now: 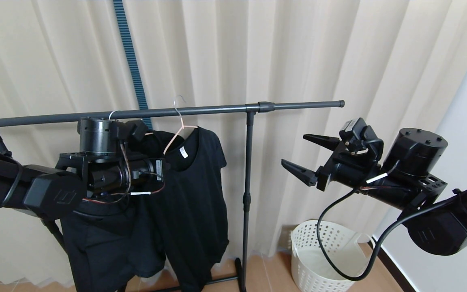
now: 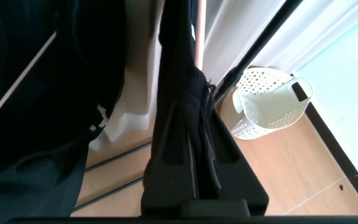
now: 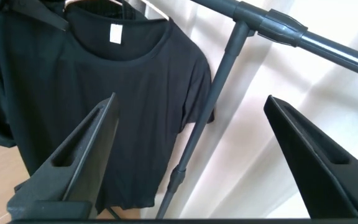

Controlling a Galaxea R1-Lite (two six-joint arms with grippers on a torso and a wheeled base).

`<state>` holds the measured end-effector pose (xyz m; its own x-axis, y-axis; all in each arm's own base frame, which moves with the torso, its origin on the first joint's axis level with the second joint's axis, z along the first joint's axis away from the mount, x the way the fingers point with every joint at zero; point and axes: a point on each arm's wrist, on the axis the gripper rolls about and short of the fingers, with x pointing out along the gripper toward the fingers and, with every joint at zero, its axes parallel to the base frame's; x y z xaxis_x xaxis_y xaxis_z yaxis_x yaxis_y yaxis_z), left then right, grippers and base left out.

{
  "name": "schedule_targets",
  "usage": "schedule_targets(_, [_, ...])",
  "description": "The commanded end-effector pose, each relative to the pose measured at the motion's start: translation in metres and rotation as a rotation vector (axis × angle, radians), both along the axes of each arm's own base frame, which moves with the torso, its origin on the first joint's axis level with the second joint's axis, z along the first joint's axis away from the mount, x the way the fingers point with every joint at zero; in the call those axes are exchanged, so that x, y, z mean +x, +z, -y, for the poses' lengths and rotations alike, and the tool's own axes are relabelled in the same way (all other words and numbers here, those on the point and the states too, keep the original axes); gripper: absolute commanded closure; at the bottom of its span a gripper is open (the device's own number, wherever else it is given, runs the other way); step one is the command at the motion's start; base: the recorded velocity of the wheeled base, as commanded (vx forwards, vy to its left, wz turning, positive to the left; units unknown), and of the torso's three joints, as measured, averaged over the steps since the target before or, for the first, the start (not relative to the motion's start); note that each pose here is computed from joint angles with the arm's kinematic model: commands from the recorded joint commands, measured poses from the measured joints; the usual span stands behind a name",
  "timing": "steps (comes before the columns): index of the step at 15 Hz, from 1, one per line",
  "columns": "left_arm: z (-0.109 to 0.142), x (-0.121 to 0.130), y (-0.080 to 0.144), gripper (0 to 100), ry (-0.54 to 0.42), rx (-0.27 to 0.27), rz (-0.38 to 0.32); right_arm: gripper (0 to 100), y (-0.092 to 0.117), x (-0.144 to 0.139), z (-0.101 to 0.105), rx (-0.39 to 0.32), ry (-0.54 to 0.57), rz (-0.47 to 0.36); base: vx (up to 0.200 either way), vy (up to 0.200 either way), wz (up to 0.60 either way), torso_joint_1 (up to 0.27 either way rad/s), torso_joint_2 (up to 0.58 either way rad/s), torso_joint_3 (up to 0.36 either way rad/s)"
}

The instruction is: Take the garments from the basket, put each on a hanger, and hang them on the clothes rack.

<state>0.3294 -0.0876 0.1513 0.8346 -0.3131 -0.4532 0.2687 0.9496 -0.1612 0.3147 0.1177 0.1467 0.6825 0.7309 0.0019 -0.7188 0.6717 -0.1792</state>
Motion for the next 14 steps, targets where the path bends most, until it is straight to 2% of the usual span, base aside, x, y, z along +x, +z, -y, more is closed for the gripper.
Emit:
schedule_targets(1, [-0.001,0.002,-0.007,100,0.005,0.003,-0.021,0,-0.001,0.000,0.000,-0.001,0.001,-0.003,0.000,0.000,0.00,0.000,0.00,0.000])
schedule_targets(10, [-0.003,0.001,-0.018,100,0.011,0.011,-0.061,0,-0.003,0.002,-0.001,-0.003,0.001,-0.009,0.000,0.000,0.00,0.000,0.00,0.000])
schedule_targets(11, [-0.003,0.001,-0.018,0,0.011,0.011,-0.061,0,-0.003,0.002,-0.001,-0.003,0.001,-0.009,0.000,0.000,0.00,0.000,0.00,0.000])
schedule_targets(14, [-0.005,-0.007,-0.009,0,0.011,0.007,-0.036,0,-0.003,0.002,-0.001,-0.003,0.001,-0.008,0.000,0.000,0.00,0.000,0.00,0.000])
